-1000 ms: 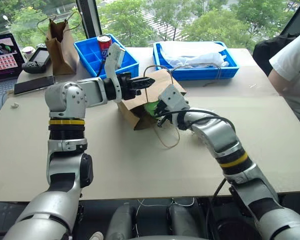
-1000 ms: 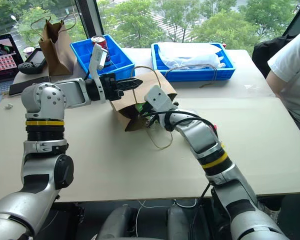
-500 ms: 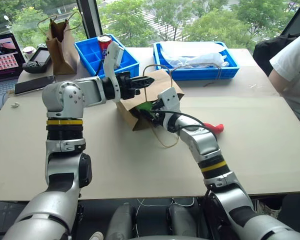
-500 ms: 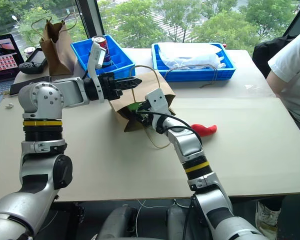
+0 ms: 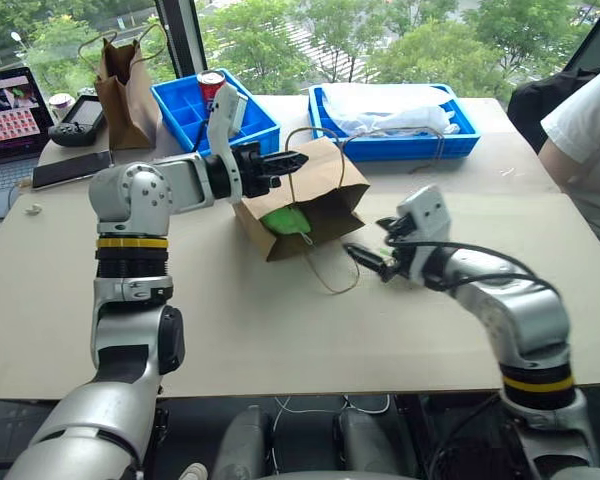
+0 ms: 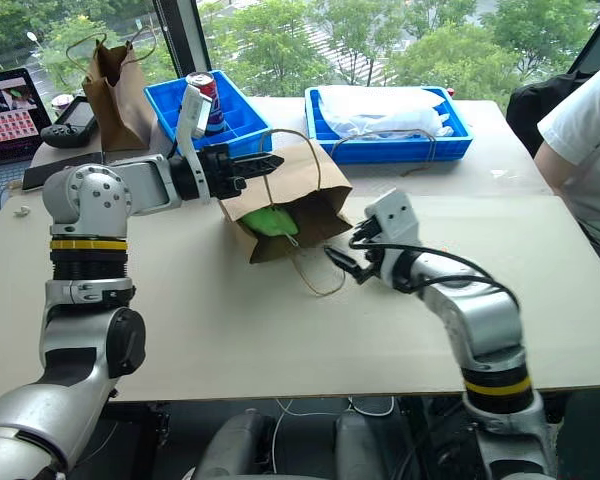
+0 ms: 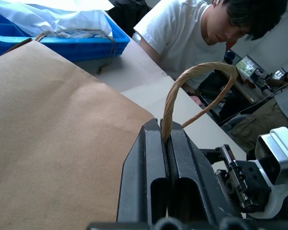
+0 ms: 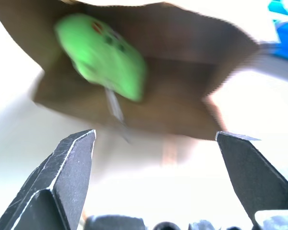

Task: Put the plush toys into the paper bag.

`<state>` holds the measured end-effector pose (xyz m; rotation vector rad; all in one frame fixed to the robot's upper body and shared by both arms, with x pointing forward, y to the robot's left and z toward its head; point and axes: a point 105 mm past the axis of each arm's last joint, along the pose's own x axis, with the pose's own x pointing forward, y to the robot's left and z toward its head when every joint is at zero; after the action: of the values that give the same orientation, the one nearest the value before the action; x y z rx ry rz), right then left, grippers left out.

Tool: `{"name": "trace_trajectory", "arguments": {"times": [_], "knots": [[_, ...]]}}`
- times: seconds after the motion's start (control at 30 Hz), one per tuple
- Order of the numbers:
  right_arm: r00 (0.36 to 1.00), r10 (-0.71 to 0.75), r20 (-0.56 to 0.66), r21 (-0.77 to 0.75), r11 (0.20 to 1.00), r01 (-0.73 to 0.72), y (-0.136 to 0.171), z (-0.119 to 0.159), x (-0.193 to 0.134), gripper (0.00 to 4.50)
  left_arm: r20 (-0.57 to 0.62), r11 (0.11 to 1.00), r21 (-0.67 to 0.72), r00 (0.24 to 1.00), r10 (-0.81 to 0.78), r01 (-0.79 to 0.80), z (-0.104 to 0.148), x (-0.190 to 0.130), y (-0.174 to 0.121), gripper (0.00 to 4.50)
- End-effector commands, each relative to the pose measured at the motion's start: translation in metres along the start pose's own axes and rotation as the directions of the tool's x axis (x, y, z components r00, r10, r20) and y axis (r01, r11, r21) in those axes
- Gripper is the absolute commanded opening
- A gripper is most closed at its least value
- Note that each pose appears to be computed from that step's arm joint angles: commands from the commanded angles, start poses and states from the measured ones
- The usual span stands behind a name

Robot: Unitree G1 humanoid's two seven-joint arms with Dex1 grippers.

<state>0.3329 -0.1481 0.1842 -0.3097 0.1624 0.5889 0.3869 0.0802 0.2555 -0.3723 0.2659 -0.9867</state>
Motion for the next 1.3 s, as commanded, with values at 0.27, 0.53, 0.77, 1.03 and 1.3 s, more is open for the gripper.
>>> {"name": "trace_trajectory", "arguments": {"times": [0.27, 0.53, 0.77, 1.03, 1.3], "knots": [[0.981, -0.082, -0.174, -0.061, 0.995, 0.073, -0.042, -0.038, 0.008, 4.45, 0.052, 0.997, 0.058, 0.998, -0.045, 0.042, 0.020, 0.002, -0.014, 0.00], [0.962, -0.118, -0.245, -0.051, 0.993, 0.109, -0.049, -0.060, 0.015, 3.44, 0.057, 0.997, 0.069, 0.998, -0.026, 0.022, 0.022, -0.005, -0.013, 0.00], [0.984, 0.167, -0.059, -0.044, 0.985, -0.170, 0.020, 0.003, 0.020, 1.04, 0.081, 0.998, 0.061, 0.996, -0.030, 0.025, 0.022, -0.001, -0.016, 0.00], [0.969, 0.239, 0.065, -0.068, 0.970, -0.235, 0.067, 0.040, 0.056, 0.04, 0.052, 0.996, 0.025, 0.995, -0.083, 0.082, 0.010, 0.009, -0.032, 0.00], [0.972, 0.188, 0.140, -0.094, 0.980, -0.176, 0.058, 0.041, 0.090, 0.04, 0.039, 0.996, 0.030, 0.996, -0.085, 0.083, 0.007, 0.003, -0.035, 0.00]]}}
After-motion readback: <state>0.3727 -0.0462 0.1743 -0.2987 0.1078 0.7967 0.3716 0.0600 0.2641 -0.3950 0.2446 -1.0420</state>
